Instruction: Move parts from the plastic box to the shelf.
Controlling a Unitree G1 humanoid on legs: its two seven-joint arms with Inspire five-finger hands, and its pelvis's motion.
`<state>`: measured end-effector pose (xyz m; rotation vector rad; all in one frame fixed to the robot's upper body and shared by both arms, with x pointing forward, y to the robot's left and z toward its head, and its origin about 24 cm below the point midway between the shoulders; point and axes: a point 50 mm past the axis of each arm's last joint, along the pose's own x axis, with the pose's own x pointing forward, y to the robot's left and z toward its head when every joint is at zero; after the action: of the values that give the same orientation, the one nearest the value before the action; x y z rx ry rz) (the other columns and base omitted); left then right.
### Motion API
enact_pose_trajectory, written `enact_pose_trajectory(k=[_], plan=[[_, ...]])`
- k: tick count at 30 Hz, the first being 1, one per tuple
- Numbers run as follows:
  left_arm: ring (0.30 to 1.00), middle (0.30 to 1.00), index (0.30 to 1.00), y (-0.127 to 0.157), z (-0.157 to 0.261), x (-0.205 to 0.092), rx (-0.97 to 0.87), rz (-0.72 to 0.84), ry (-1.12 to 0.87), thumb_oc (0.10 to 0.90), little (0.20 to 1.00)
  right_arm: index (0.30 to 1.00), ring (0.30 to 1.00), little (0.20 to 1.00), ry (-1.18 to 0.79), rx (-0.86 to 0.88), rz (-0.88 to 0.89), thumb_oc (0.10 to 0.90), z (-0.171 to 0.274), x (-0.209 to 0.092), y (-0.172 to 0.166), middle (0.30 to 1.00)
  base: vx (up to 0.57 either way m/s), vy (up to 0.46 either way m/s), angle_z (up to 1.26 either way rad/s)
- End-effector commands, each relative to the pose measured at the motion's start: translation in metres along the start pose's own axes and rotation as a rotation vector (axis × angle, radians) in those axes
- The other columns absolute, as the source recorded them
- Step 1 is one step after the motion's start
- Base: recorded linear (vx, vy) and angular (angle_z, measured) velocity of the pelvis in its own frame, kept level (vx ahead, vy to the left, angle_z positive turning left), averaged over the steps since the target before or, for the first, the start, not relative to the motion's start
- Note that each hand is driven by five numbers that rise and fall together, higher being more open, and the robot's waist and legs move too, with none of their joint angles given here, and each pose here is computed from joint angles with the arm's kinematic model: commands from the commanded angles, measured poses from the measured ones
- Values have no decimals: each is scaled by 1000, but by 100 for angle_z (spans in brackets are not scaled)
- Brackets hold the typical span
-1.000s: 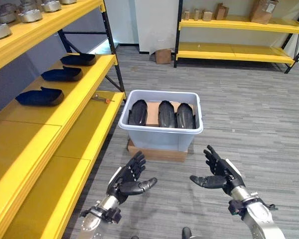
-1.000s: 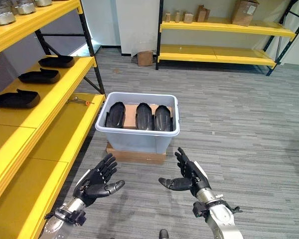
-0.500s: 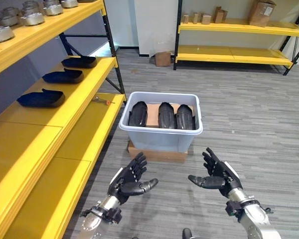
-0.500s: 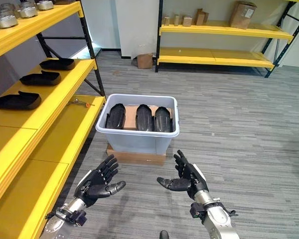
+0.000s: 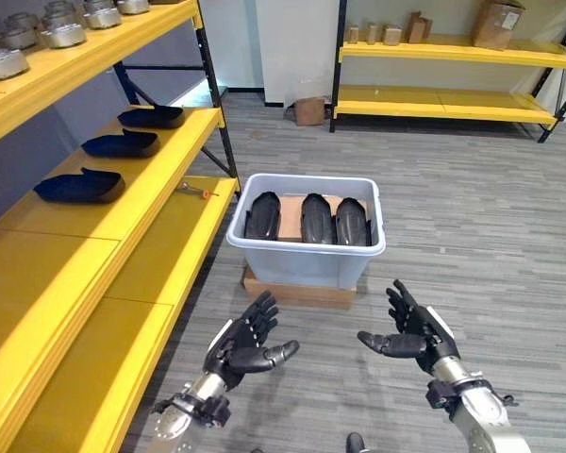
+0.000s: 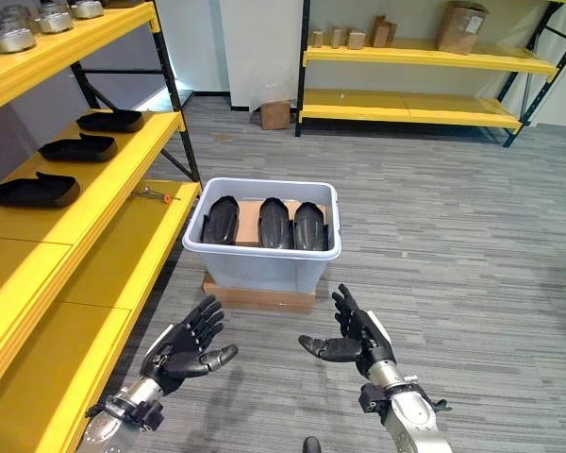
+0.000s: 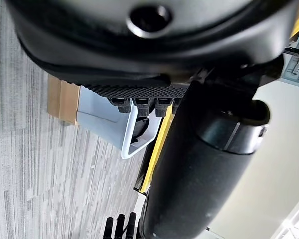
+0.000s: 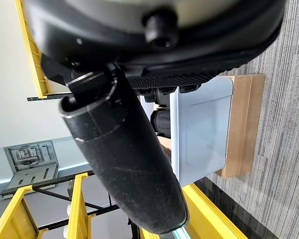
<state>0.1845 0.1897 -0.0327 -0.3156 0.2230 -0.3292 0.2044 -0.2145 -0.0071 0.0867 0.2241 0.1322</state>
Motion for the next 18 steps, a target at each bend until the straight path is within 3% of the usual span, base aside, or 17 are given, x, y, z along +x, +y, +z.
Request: enact_pose_trajectory(k=[1,18], plan=[[1000,1000,1000,-3,47,19,76,-84,-212,900,1000,1000,1000,1000,-259,-36,33,900,48,16,-1,1000,47,84,0],[1000,1000,1000,6,34,26,73,-55,-176,900,1000,1000,1000,1000,-423,-32,18,900,71,21,6,1000,20,162,4]])
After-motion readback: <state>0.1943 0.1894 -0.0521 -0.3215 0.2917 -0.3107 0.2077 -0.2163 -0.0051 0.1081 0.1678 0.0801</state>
